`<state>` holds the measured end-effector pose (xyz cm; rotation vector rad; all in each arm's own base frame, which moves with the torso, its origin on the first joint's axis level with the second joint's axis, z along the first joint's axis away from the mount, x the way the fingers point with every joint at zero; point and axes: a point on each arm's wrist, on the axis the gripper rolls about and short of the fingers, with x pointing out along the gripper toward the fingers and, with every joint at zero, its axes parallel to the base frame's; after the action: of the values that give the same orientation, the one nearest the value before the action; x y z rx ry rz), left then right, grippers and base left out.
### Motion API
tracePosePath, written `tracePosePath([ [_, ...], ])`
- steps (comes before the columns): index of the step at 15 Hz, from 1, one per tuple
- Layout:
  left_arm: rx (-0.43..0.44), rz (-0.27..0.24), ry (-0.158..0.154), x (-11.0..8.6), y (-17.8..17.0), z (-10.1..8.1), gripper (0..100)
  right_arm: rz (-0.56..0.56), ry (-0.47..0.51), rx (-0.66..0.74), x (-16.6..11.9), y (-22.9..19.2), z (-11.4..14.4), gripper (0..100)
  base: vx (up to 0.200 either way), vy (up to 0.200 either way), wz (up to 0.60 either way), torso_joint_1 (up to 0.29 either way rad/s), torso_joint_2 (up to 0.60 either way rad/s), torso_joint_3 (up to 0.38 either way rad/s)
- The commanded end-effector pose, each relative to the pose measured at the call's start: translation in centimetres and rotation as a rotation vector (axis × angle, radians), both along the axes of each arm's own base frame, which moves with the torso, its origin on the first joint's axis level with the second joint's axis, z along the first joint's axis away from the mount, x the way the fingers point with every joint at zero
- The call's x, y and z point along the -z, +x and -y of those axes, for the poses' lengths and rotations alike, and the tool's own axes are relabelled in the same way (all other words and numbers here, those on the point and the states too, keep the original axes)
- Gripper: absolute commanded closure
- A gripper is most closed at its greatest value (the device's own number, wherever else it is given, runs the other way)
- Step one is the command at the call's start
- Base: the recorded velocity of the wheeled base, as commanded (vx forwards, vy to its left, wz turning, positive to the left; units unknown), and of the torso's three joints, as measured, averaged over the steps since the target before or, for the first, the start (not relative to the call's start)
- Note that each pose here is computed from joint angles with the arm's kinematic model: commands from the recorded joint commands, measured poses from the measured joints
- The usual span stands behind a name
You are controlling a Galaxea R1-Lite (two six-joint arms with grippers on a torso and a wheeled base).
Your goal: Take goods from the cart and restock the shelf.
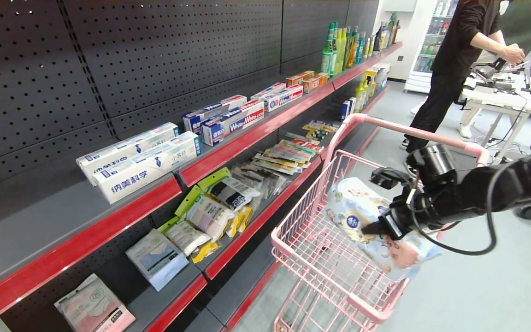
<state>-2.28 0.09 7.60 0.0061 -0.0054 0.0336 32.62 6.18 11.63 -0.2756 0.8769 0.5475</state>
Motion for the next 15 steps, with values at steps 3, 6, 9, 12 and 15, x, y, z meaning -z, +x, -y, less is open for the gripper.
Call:
tracePosePath([
  [3, 0.0, -0.001, 0.0, 0.0, 0.0, 0.0, 0, 0.256, 0.088, 0.351, -8.4, -14.3, 4.2, 100, 0.0, 0.0, 0.0, 0.0, 0.0, 0.0],
  [6, 0.0, -0.001, 0.0, 0.0, 0.0, 0.0, 0, 0.363, -0.024, 0.402, -7.7, -19.8, 5.9, 100, 0.0, 0.0, 0.0, 0.0, 0.0, 0.0],
  [9, 0.0, -0.001, 0.0, 0.0, 0.0, 0.0, 0, 0.403, -0.037, 0.448, -7.7, -24.3, 6.3, 100, 0.0, 0.0, 0.0, 0.024, -0.05, -0.028],
  [12, 0.0, -0.001, 0.0, 0.0, 0.0, 0.0, 0, 0.433, -0.052, 0.451, -8.4, -26.0, 6.3, 100, 0.0, 0.0, 0.0, 0.204, -0.47, -0.25],
  [15, 0.0, -0.001, 0.0, 0.0, 0.0, 0.0, 0, 0.457, -0.078, 0.424, -9.8, -25.0, 6.3, 100, 0.0, 0.0, 0.0, 0.203, -0.45, -0.246],
])
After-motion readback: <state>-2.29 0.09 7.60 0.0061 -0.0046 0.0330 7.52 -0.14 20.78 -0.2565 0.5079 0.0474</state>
